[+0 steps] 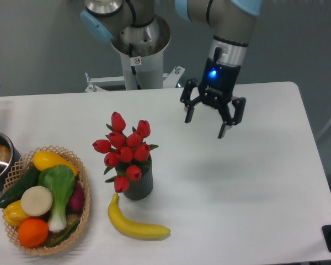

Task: Pick up the flowers from the vase
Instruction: 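Move the open gripper toward the red tulips in the black vase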

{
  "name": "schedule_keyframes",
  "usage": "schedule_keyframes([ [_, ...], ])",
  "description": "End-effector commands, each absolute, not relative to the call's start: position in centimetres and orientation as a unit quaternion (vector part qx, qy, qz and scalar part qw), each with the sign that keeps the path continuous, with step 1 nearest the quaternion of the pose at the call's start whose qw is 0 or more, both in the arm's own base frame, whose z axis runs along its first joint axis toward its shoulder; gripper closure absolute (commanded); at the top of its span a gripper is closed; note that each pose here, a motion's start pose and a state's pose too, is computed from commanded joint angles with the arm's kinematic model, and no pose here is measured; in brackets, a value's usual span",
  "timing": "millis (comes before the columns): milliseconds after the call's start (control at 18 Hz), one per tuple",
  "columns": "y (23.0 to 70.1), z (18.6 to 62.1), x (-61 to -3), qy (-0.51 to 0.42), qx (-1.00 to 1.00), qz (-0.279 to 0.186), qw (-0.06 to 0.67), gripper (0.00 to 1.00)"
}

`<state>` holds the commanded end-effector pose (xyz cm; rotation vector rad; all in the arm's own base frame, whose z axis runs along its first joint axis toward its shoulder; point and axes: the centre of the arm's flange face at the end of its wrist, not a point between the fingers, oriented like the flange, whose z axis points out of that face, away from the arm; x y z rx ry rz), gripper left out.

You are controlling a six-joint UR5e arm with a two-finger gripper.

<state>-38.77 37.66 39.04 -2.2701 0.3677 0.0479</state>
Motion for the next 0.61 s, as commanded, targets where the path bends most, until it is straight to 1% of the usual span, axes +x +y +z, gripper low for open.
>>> schedule_keyframes([
  [111, 38.1, 38.9, -38.2, 0.147, -0.884, -0.002, 0.444, 0.0],
  [222, 38.8, 37.2, -38.7, 0.144, -0.882, -0.021, 0.449, 0.0],
  [611, 38.5, 35.0, -37.6, 0.127, -0.86, -0.065, 0.49, 0.0],
])
